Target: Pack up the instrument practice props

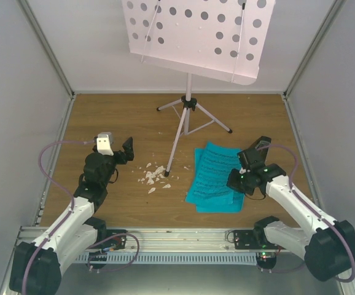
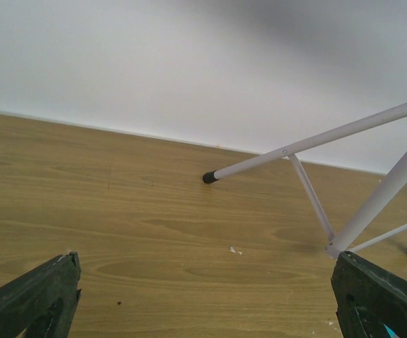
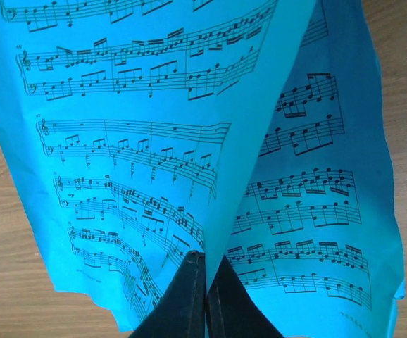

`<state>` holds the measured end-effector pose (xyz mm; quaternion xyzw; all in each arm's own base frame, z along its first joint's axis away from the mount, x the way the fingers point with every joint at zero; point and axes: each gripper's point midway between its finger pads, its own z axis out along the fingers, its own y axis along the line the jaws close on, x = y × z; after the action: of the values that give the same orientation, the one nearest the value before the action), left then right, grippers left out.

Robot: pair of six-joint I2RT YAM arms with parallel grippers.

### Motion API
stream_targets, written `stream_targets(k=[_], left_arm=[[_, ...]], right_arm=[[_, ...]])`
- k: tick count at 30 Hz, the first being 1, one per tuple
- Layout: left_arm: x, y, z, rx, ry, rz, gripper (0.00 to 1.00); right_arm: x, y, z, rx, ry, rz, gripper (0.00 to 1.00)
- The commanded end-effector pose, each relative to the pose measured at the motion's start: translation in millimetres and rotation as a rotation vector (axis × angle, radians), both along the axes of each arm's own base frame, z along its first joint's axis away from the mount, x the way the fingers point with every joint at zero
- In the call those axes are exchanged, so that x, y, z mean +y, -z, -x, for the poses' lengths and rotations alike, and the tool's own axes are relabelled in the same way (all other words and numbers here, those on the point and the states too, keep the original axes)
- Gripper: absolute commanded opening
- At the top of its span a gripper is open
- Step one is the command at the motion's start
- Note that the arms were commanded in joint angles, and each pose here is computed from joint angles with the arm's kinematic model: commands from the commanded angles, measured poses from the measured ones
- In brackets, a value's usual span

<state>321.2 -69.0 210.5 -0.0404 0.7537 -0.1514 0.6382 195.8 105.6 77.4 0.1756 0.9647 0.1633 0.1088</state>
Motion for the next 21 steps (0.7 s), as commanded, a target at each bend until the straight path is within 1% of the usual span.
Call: stream_targets(k=[1, 2, 4, 7, 11, 12, 14, 17, 19, 21], left_arm=[[4, -9, 1, -0.049, -0.021, -0.003, 0.97], [5, -9, 0, -0.049, -0.022, -0.003, 0.97], [3, -9, 0, -0.047, -0.017, -0.003, 0.97], [3, -9, 1, -0.048, -0.016, 0.001, 0.98], [3, -10, 3, -0.052, -0.012, 0.007, 0.97], [2, -11, 5, -0.054, -0.007, 0.01, 0.97], [0, -11, 7, -0.052, 0.01, 0.02, 0.97], [-12, -14, 8, -0.049, 0.068, 0.031, 0.94], [-32, -18, 11, -0.048, 0.164, 0.037, 0.89], [-54, -23, 15, -0.05, 0.252, 0.041, 0.85]], right_arm=[[-9, 5, 1, 0.001, -0.002, 0.039, 0.09], [-11, 4, 1, -0.001, 0.007, 0.047, 0.15], [-13, 1, -1, -0.013, 0.019, 0.054, 0.23], [-17, -6, -4, -0.042, 0.042, 0.069, 0.59], [-26, -29, -15, -0.121, 0.07, 0.104, 0.94], [-28, -39, -20, -0.154, 0.076, 0.116, 0.99], [-36, -64, -32, -0.243, 0.093, 0.15, 1.0], [-36, -102, -49, -0.37, 0.078, 0.155, 1.0], [-29, -128, -60, -0.473, 0.04, 0.13, 1.0], [-16, -158, -71, -0.617, -0.021, 0.073, 1.0]])
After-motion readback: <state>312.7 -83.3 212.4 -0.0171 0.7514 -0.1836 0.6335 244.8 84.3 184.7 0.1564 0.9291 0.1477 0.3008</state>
